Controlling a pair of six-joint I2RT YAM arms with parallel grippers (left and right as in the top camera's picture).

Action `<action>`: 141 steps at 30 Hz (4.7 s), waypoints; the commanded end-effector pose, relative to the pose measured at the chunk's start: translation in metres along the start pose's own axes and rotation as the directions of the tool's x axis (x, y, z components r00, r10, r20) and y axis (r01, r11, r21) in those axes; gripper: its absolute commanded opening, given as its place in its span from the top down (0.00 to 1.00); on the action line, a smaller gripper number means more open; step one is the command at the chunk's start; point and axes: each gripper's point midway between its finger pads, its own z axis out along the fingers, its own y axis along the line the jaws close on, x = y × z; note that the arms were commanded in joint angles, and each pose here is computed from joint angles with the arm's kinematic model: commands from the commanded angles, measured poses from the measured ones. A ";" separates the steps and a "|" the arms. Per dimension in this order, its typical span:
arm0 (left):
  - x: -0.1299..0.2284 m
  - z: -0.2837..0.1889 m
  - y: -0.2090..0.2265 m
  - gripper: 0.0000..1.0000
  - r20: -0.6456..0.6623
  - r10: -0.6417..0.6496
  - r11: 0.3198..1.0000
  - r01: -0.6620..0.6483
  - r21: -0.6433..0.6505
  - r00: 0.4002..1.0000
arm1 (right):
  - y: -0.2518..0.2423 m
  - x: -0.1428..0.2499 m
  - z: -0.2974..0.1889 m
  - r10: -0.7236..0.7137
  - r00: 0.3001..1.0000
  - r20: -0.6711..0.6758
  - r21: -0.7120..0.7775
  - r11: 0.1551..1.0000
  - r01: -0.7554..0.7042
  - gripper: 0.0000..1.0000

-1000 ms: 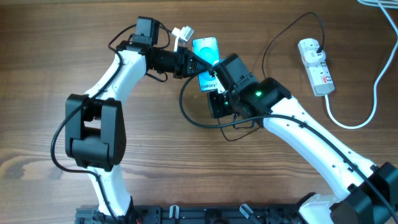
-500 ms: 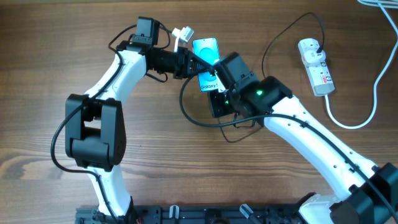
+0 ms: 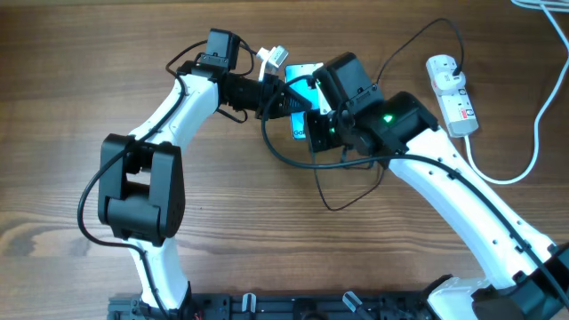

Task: Plug charger to phone and switch on socket
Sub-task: 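Open the right gripper off the plug and lower the phone with the left gripper, then lay the phone flat on the table with the left gripper and release, then move the right gripper over to the white power strip's switch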

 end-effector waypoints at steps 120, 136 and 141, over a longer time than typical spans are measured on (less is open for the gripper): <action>0.044 -0.033 0.171 0.00 0.065 -0.246 0.610 0.206 -0.765 0.967 | -0.106 0.015 -0.036 0.447 0.895 0.008 0.166 0.881 -0.442 0.00; 0.014 -0.159 -0.031 0.00 0.447 0.253 0.398 0.329 -0.857 0.858 | -0.228 0.027 -0.079 0.671 0.740 0.049 0.055 0.738 -0.673 0.01; 0.017 -0.164 -0.051 0.00 0.459 0.295 0.419 0.318 -0.851 0.838 | -0.243 0.020 -0.079 0.713 0.693 0.109 0.060 0.691 -0.721 0.00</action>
